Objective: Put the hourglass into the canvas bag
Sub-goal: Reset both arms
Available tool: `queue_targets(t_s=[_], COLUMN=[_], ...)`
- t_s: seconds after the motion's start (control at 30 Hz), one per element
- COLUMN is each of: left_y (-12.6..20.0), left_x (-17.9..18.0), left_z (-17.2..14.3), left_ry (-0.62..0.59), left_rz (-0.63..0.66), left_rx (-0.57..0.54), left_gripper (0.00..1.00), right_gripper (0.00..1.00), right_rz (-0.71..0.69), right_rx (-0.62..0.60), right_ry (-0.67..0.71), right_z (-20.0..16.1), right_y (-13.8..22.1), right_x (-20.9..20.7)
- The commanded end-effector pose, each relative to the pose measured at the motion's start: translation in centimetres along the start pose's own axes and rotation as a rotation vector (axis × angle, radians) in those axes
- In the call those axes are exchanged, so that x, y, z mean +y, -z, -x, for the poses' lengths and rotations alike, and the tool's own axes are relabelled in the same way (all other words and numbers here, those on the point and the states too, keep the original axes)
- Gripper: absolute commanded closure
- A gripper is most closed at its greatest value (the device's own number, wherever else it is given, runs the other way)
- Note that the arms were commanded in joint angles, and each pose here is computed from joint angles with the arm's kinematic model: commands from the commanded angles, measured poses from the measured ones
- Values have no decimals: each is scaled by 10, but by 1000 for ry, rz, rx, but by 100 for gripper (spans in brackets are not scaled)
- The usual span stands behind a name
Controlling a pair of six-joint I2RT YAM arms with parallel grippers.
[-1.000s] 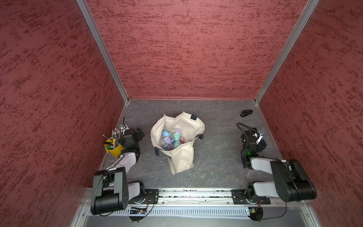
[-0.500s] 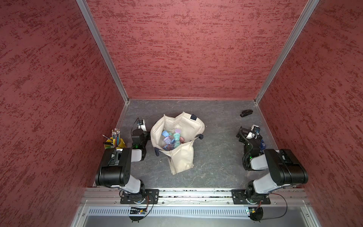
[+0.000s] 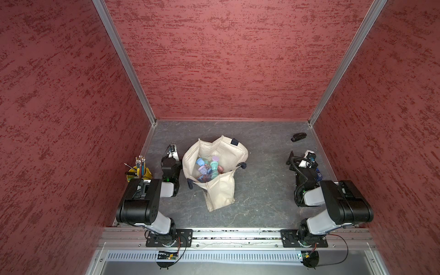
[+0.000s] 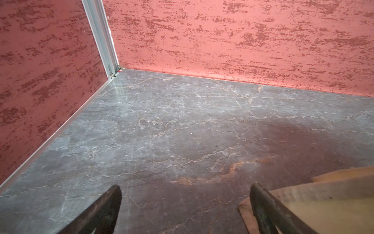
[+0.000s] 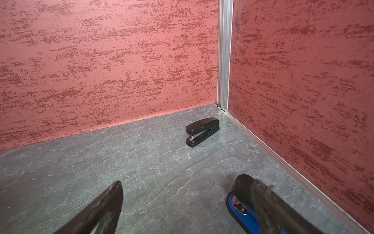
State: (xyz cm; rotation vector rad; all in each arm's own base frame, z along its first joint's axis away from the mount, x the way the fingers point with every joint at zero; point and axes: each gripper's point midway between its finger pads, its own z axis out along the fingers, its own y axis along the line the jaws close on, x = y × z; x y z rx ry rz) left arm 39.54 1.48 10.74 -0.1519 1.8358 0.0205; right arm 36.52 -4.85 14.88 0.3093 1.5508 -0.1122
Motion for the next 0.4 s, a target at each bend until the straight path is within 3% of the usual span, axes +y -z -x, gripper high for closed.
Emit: queue_targets(t_s=[0.0,0.37], left_y=[-1,-3], left_x=[1,1], left_z=[10,8], left_ry=[-8,2], left_rz=[10,-11], left_rx=[-33,-18], left_gripper=[0,0], right_gripper=[1,1], right_rz=[18,26], right_rx=[-43,-46], right_ry=[5,7], right_z=[10,11], right_y=[2,3], right_x=[2,4])
